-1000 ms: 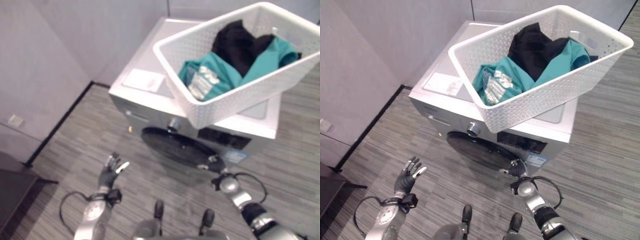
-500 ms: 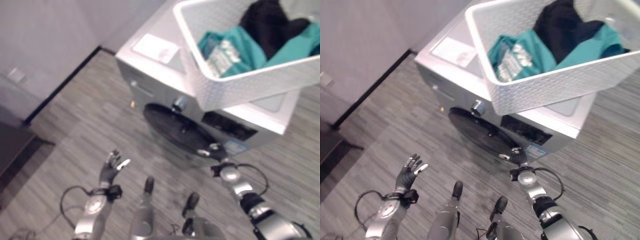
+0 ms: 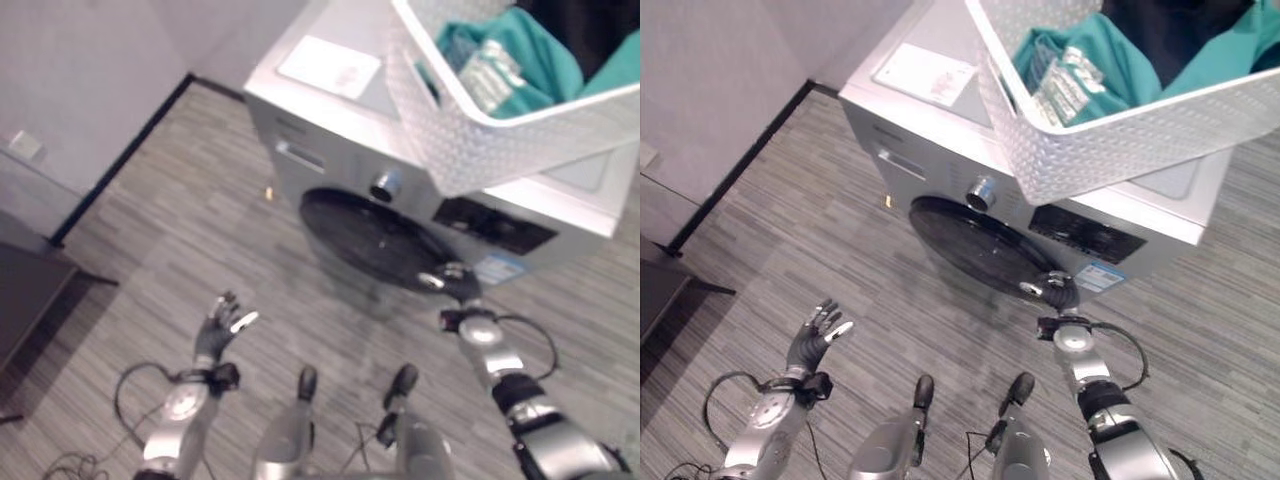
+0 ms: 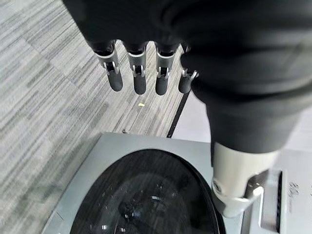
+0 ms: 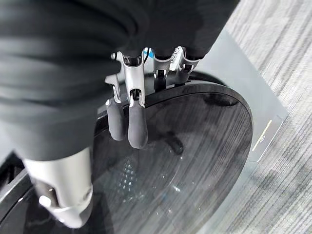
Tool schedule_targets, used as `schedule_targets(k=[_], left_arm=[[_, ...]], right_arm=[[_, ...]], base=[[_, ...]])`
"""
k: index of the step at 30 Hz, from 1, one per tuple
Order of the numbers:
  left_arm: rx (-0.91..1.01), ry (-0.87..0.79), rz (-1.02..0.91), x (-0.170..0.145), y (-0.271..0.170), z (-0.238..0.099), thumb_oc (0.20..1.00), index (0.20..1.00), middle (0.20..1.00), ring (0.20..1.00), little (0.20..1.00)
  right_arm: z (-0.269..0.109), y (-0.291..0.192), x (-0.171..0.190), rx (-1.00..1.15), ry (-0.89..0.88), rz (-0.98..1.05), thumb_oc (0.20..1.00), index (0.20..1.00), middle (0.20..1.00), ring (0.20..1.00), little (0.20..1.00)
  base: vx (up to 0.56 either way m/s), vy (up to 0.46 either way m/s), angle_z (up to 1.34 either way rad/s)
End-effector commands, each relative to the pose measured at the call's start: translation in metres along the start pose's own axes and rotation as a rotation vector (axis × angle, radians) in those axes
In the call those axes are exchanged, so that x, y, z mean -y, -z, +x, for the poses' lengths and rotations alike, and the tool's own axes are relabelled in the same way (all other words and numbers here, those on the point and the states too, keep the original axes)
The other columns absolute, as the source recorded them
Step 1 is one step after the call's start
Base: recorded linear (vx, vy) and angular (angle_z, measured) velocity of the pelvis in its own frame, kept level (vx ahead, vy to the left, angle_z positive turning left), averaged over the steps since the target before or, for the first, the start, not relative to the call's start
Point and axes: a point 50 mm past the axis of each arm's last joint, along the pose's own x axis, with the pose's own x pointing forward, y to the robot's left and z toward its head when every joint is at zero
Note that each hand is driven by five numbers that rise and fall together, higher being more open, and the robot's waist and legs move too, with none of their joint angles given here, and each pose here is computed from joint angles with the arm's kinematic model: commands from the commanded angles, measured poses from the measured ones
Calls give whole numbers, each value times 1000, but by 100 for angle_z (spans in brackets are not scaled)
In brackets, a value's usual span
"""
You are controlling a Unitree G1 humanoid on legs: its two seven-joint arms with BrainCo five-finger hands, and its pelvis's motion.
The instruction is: Grab the laundry basket,head to the washer,open it,put in the laundry and shut it.
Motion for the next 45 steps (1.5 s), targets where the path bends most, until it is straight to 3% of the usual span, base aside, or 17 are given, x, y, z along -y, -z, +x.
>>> schedule_targets(k=[1,11,25,45], left_arm=[[108,80,56,7,-22,-5,1000,1000,1000,1000,1000],[174,90,65,10,-39,5,1000,1000,1000,1000,1000],[198,121,58,26,-42,10,1000,1000,1000,1000,1000],[240,131,56,34,-50,16,1000,1000,1000,1000,1000]], right_arm=[[-51,3,-142,-57,-548,148,1000,1000,1000,1000,1000],[-40,-20,-154,-20,-546,196,1000,1000,1000,1000,1000],[-55,-4,-189,-179,-607,237,1000,1000,1000,1000,1000],[-71,-2,-211,-199,-699,206,1000,1000,1000,1000,1000]], base=[[-8,125,4],[-73,87,-3],[-46,7,-1],[-3,-5,4]])
